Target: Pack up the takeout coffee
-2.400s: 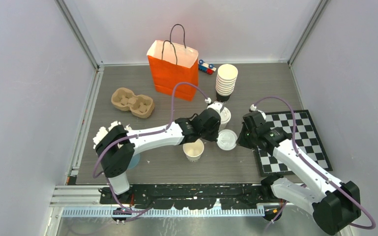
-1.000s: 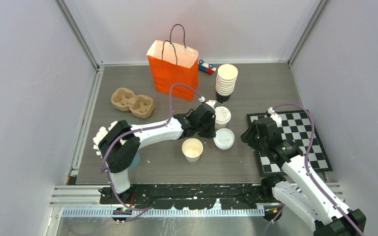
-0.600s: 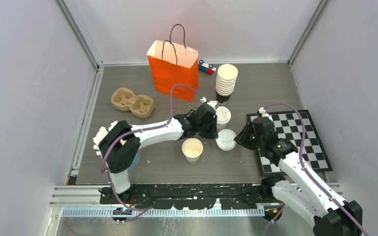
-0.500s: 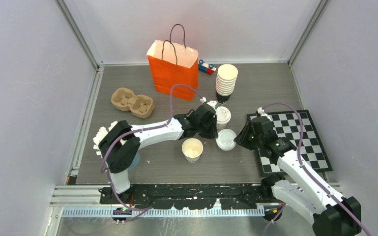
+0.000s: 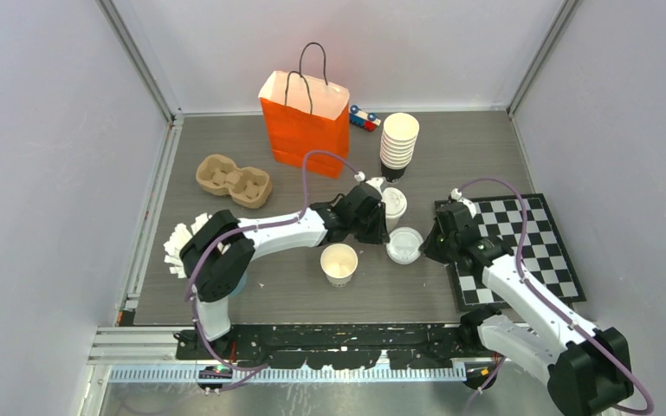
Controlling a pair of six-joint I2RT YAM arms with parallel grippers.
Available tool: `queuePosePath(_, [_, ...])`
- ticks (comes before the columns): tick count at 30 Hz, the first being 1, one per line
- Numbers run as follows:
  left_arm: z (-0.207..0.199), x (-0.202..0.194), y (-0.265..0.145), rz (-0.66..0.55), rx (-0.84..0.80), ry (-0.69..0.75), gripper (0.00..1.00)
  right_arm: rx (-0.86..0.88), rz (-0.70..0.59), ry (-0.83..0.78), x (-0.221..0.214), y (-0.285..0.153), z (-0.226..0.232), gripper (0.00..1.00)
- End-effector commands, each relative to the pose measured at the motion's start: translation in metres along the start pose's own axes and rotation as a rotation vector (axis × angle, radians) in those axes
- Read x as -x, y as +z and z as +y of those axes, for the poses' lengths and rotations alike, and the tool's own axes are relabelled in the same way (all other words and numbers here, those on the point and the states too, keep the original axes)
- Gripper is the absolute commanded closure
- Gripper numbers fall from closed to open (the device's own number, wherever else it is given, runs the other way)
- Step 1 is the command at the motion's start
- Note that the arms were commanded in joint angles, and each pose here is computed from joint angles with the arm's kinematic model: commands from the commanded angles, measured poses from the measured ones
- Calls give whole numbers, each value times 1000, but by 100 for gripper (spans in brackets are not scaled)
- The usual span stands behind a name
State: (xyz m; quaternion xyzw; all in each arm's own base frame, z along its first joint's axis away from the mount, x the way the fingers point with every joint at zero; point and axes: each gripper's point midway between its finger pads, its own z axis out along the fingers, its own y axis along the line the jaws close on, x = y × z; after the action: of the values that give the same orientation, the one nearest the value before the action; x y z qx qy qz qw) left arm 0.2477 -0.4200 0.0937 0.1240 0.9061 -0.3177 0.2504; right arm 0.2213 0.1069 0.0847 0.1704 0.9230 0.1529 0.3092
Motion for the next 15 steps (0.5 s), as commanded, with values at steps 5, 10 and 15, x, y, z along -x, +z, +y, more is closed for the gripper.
queuePosePath(5, [-16, 2, 13, -13, -79, -38, 66, -293, -118, 14, 35, 1, -42, 100])
queuePosePath(10, [-14, 12, -5, -46, -51, 6, 54, -340, -145, 10, 43, -6, -47, 100])
queuePosePath(15, [-19, 32, -35, -105, -38, 60, 51, -309, -141, -20, 45, -14, -38, 99])
